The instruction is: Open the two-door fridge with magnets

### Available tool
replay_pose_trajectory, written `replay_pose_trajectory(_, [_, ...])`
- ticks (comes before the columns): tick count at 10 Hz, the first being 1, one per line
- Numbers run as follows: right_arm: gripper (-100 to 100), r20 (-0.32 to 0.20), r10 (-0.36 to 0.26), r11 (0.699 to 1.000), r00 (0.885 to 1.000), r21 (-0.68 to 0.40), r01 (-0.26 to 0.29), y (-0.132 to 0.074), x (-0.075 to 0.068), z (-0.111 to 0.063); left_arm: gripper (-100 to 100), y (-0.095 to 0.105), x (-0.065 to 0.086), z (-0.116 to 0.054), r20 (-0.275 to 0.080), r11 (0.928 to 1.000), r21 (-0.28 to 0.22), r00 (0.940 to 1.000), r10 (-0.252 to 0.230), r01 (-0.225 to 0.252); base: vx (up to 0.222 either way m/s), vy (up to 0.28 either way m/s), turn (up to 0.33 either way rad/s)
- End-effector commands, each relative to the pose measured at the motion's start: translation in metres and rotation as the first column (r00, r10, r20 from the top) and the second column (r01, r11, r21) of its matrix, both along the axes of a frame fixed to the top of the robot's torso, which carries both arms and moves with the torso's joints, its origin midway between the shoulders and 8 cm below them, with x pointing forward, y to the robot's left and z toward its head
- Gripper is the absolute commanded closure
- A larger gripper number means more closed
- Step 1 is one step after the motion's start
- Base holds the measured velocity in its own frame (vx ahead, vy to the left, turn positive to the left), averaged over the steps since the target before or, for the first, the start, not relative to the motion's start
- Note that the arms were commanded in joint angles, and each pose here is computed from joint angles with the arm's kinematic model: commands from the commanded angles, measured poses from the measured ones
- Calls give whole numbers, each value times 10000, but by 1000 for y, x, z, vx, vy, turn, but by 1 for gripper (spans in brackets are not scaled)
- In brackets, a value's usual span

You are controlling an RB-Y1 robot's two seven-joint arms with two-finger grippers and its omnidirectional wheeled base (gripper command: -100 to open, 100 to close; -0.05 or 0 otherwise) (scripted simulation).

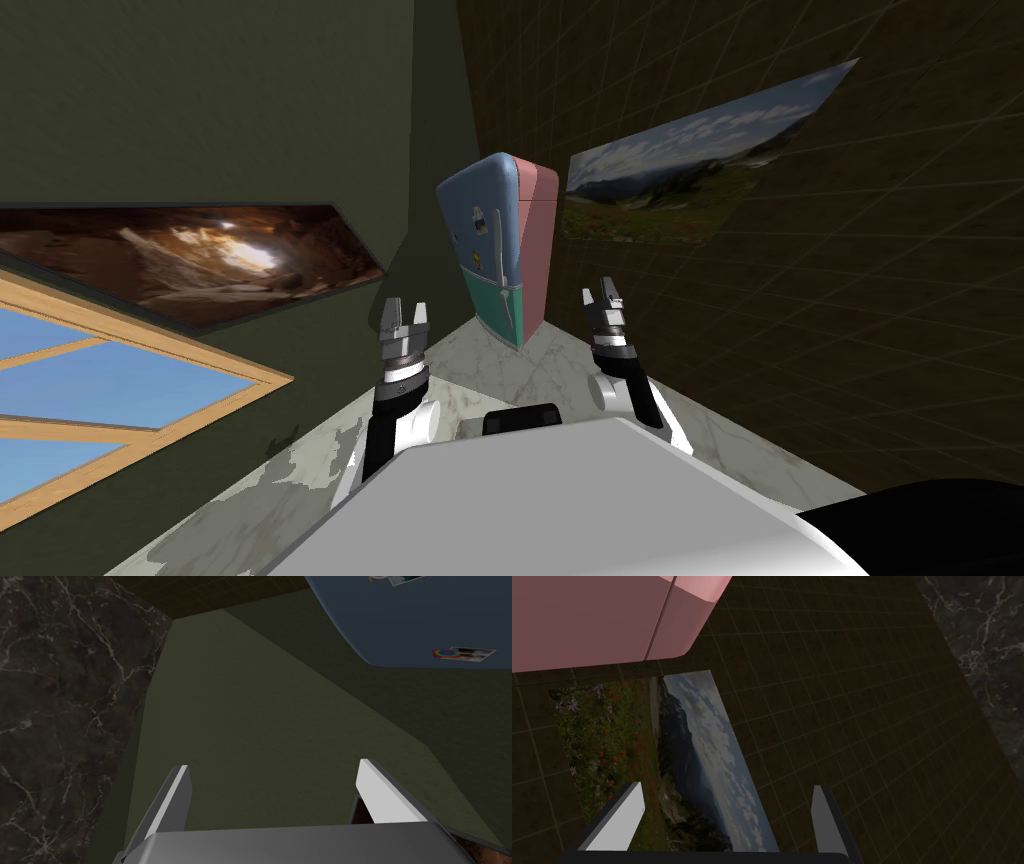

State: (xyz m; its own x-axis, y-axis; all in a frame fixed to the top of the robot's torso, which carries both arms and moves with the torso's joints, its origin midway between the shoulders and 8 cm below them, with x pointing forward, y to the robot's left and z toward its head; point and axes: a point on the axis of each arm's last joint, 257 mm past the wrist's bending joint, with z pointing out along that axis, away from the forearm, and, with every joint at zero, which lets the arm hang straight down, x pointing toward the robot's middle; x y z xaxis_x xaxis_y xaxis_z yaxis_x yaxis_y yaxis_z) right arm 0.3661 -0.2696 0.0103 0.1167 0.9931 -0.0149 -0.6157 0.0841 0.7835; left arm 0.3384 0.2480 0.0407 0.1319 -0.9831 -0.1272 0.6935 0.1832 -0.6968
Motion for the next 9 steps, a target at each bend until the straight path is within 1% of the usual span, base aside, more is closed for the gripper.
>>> replay_pose_trajectory(1, [0, 0, 0, 10000, 10000, 0, 0, 0, 0, 0, 0, 0, 0, 0, 0, 10000, 0, 10000, 0, 0, 0, 0, 0])
replay_pose_trajectory(9, [0, 5, 0, 10000, 10000, -1, 0, 0, 0, 0, 0, 0, 0, 0, 4, 10000, 1, 10000, 0, 0, 0, 0, 0])
